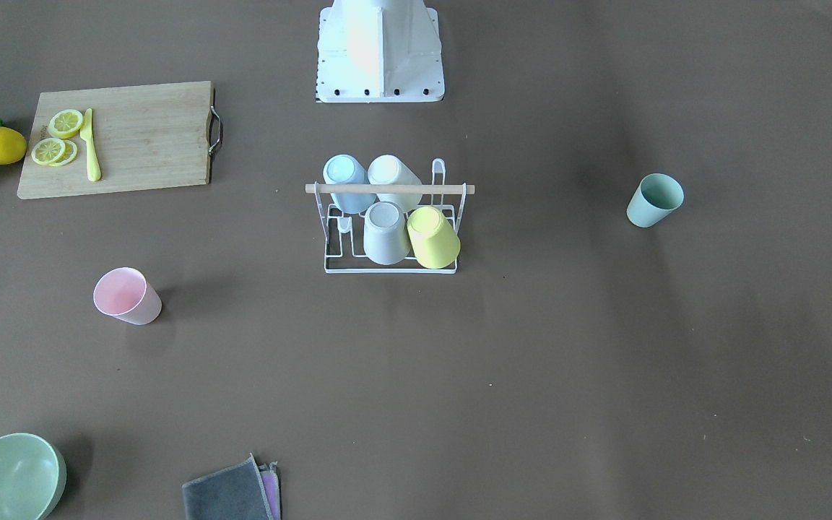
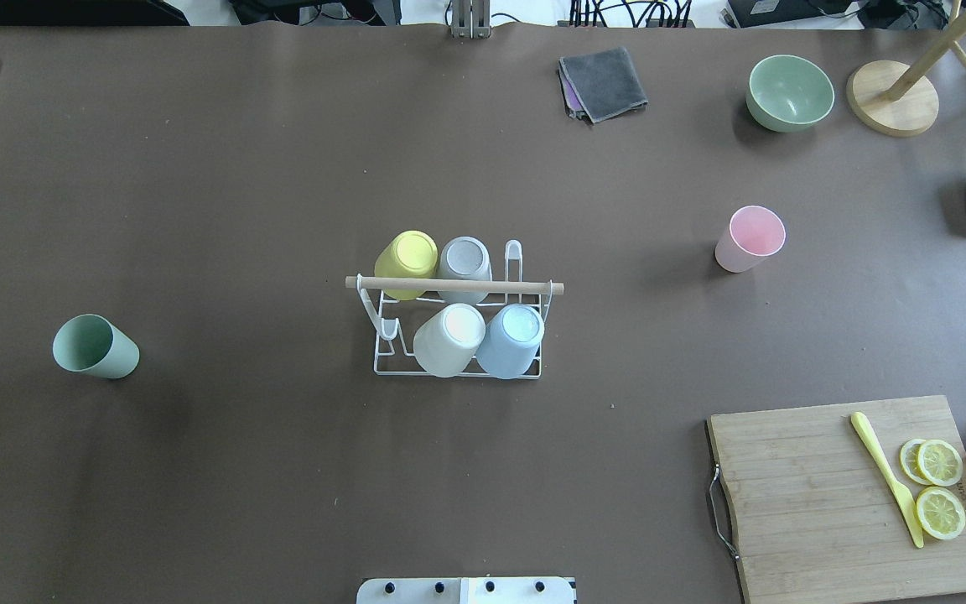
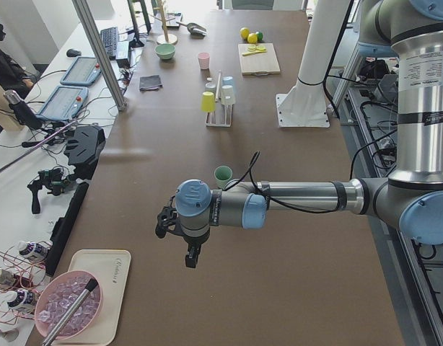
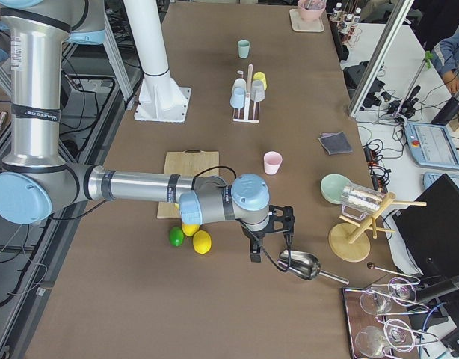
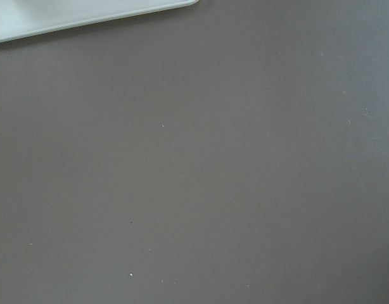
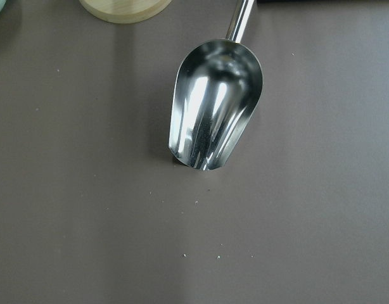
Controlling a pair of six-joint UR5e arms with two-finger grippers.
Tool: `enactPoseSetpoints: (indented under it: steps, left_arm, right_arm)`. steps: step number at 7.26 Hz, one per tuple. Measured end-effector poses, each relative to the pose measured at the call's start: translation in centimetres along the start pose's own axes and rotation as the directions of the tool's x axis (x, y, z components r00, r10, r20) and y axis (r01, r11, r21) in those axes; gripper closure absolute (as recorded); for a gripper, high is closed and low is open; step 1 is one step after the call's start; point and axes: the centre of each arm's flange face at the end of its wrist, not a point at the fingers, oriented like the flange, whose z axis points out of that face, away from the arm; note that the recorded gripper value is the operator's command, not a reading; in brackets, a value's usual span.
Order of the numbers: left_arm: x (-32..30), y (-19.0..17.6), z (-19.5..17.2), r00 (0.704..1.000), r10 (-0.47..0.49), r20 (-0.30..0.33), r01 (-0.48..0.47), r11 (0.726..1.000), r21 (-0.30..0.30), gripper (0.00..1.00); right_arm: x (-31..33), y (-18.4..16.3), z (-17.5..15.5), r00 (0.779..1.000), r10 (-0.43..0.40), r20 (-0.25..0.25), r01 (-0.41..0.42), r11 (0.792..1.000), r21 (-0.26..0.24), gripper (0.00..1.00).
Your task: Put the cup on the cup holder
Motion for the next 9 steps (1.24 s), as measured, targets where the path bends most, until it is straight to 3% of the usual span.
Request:
enactPoseSetpoints:
  steps: [9]
  left_arm:
    - [0.0,0.1,0.0,1.0,-0.002,0.0,0.002,1.0,-0.002,0.02]
  right_arm:
    - [-2.8,-1.5,-0.1,0.998,-0.062,0.028,0.062,0.998,0.001,0.0]
